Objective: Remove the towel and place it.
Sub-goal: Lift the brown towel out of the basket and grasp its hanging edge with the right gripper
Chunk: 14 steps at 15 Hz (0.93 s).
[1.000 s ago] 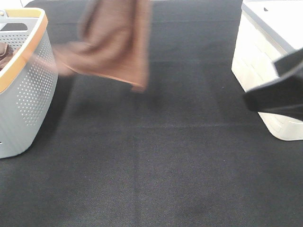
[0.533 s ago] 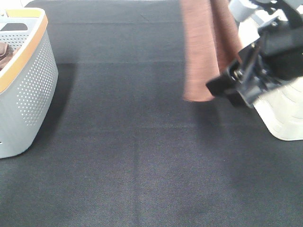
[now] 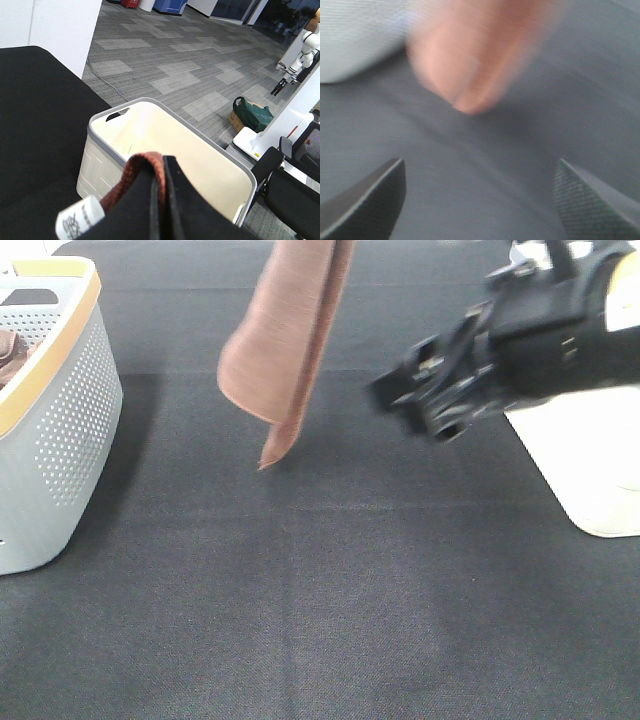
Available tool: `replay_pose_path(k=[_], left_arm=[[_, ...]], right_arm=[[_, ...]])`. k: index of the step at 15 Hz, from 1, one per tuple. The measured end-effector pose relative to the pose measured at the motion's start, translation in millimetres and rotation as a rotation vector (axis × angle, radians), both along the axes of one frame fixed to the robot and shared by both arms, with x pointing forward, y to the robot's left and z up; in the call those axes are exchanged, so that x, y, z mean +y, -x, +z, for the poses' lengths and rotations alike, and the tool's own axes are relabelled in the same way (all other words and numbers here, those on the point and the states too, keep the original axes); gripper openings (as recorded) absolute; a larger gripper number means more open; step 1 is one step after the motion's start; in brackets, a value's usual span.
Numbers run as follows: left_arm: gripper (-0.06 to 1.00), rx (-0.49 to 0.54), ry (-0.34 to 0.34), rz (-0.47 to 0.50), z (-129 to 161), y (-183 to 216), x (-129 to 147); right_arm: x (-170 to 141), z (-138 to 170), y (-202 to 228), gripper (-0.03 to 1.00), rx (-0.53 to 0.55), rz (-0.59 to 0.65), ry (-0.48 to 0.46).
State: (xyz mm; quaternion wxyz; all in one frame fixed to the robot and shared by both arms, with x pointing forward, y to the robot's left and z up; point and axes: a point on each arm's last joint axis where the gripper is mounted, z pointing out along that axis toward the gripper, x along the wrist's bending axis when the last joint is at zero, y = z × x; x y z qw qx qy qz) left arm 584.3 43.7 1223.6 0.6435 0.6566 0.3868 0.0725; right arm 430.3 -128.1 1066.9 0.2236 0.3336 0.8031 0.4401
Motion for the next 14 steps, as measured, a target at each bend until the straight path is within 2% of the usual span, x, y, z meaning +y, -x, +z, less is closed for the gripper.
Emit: replay_pose_path(k=[2, 5, 9, 14], left_arm=[[0.0, 0.022, 0.005, -0.006, -1, 1, 0], [0.0, 0.044, -0.008, -0.025, -3, 3, -1], [0.0, 0.067, -0.029, -0.054, -6, 5, -2], [0.0, 0.075, -0.039, -0.064, -7, 6, -3]], right_arm=[[19, 0, 9, 0.76, -0.033, 0.08, -0.037], [29, -14, 2, 0.76, -0.013, 0.09, -0.021], [34, -37, -9, 0.76, 0.075, 0.047, 0.003], [24, -38, -19, 0.76, 0.102, -0.027, -0.019]])
